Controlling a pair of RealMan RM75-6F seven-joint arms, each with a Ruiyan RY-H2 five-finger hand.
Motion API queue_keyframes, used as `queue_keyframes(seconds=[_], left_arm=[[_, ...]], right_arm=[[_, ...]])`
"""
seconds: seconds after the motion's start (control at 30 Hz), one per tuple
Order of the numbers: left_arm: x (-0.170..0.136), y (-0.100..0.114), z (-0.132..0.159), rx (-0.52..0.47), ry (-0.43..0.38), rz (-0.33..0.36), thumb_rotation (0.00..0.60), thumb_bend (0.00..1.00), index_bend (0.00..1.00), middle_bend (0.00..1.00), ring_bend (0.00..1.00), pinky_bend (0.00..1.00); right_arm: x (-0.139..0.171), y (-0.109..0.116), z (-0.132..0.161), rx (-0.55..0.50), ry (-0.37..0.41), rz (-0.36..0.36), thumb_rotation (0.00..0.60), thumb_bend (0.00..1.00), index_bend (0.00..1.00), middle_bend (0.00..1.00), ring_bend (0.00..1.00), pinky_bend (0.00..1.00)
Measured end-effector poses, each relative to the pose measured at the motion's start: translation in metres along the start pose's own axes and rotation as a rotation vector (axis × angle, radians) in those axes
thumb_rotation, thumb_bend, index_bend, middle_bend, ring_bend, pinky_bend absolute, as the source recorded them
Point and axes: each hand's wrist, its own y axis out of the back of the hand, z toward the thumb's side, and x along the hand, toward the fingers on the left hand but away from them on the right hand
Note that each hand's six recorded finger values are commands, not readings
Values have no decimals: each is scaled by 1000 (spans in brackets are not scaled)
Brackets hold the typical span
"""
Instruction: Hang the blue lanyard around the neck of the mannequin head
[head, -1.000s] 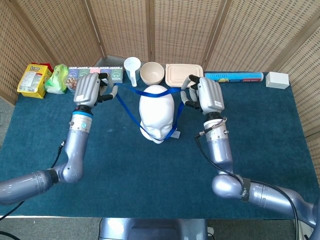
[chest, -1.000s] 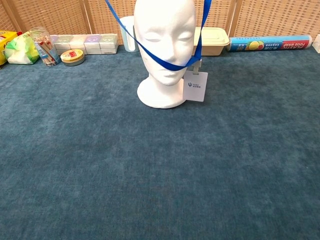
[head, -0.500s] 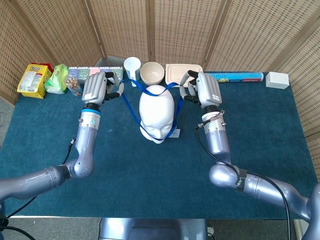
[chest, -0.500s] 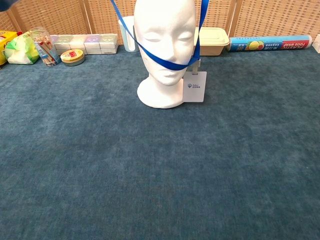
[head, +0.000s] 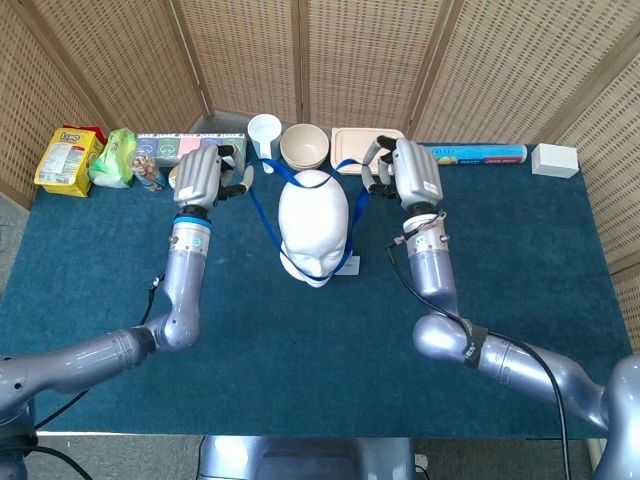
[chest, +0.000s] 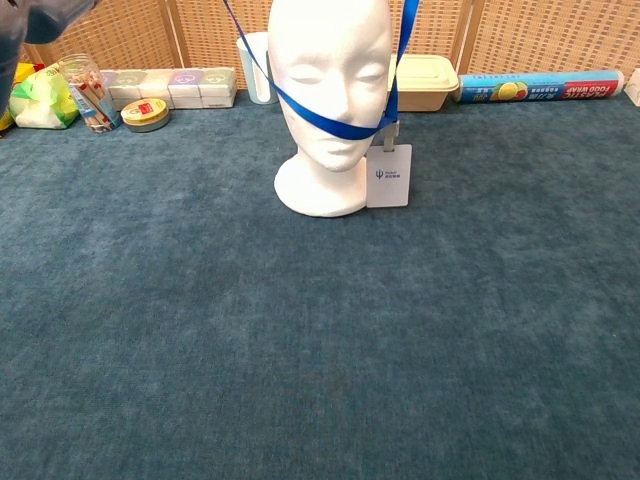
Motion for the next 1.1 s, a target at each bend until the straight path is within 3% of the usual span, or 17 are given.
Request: queue_keyframes(seconds=[0.4,0.5,0.57,0.6,0.7,0.77,0.87,0.97,1.1], left_arm=[[-1,-11,3,16,-7,0,521,400,643,1000,1000,1000],[-1,-13,3,21,-9,0,518,396,643,1000,1000,1000],[-2,-14,3,32,-13,-3,518,374,642,994,985,1000],[-2,-15,3,34,-14,-6,518,364,635,976,954,994],[-3,-16,2,42,-17,-20,516,320,545,791,719,860],[-4,-18,1,47,-18,-32,512,284,432,615,537,671],[-5,-20,0,43,-15,-58,509,250,336,445,342,429],[-5,-20,-1,43,-14,-72,506,234,319,374,280,368],[-7,-18,-4,42,-15,-78,506,231,317,357,269,353]], right_arm=[[-5,-1,-10,24,-20,18,600,457,606,782,959,1000],[-7,-3,-13,29,-26,31,600,448,579,727,880,988],[-8,-4,-14,29,-27,38,600,442,531,654,778,903],[-8,-4,-15,27,-28,44,600,441,512,627,740,851],[-9,-7,-17,11,-36,67,600,437,443,528,612,676],[-9,-9,-19,3,-40,83,600,435,395,450,510,578],[-9,-10,-20,-5,-43,105,600,428,350,379,405,484],[-9,-10,-22,-12,-43,117,600,422,323,345,356,431],[-9,-10,-22,-24,-40,127,600,413,299,312,312,388]])
